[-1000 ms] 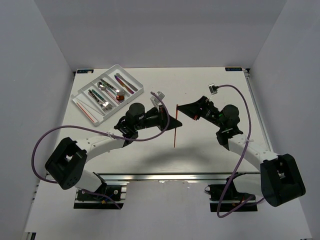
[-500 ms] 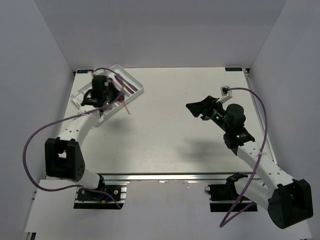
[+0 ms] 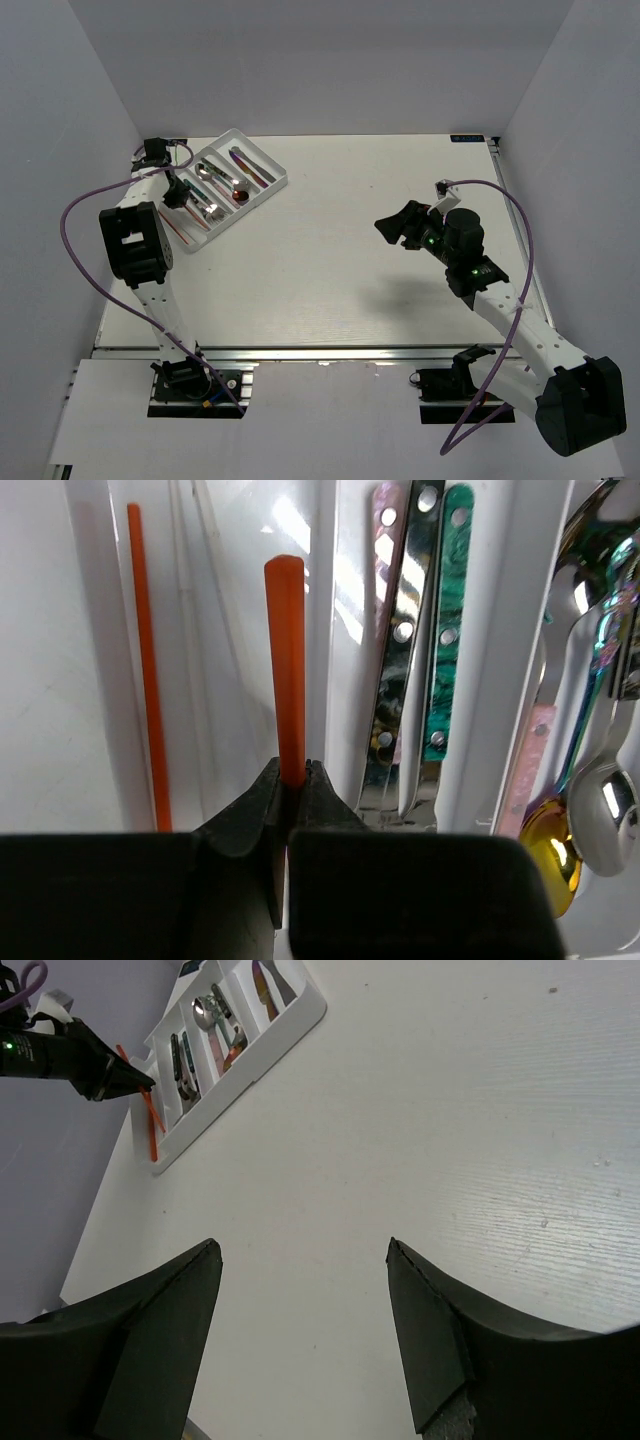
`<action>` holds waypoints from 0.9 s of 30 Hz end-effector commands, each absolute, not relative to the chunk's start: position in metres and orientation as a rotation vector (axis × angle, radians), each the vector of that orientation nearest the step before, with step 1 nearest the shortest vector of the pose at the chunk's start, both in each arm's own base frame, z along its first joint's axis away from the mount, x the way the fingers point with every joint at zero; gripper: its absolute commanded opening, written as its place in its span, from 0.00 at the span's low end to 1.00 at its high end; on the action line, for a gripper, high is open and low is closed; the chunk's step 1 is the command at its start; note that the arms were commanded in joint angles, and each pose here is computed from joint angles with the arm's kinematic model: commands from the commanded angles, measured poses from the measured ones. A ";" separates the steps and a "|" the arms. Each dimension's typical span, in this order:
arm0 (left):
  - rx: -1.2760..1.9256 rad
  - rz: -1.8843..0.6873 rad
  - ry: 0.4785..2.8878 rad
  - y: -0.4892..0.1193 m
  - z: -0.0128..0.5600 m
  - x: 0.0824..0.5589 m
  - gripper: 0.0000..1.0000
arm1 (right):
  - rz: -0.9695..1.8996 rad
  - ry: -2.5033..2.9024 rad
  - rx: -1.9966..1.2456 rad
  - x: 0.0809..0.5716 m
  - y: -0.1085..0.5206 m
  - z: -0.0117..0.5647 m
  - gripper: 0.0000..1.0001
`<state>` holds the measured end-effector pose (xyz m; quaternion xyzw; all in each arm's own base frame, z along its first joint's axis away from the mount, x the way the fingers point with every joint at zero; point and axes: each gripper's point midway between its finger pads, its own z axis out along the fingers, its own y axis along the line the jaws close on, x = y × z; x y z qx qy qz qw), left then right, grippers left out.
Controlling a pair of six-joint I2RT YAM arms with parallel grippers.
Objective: Sort the eating utensils into containers
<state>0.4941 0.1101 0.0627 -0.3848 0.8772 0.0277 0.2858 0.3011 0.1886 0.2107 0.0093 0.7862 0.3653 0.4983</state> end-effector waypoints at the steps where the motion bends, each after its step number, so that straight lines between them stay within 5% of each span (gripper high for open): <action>1: -1.023 0.121 2.295 0.119 0.098 0.493 0.03 | 0.885 1.871 -0.015 0.305 0.191 0.222 0.72; 9: -1.066 0.130 2.287 0.124 0.082 0.482 0.32 | 0.882 1.872 -0.016 0.308 0.192 0.222 0.72; 10: -1.072 0.127 2.281 0.125 0.083 0.481 0.46 | 0.882 1.871 -0.019 0.308 0.192 0.223 0.72; 13: -1.068 0.125 2.242 0.126 0.099 0.481 0.61 | 0.873 1.873 -0.027 0.309 0.192 0.225 0.72; 14: -1.059 0.122 2.232 0.126 0.107 0.480 0.74 | 0.867 1.876 -0.033 0.309 0.192 0.225 0.72; 18: -1.000 0.104 2.179 0.124 0.149 0.476 0.95 | 0.824 1.863 -0.057 0.308 0.186 0.235 0.72; 24: -0.710 0.018 2.109 0.076 0.222 0.430 0.98 | 0.579 1.867 0.039 0.305 0.143 0.248 0.76; 27: -0.626 0.076 2.099 0.060 0.219 0.395 0.98 | 0.445 1.856 0.104 0.301 0.116 0.257 0.87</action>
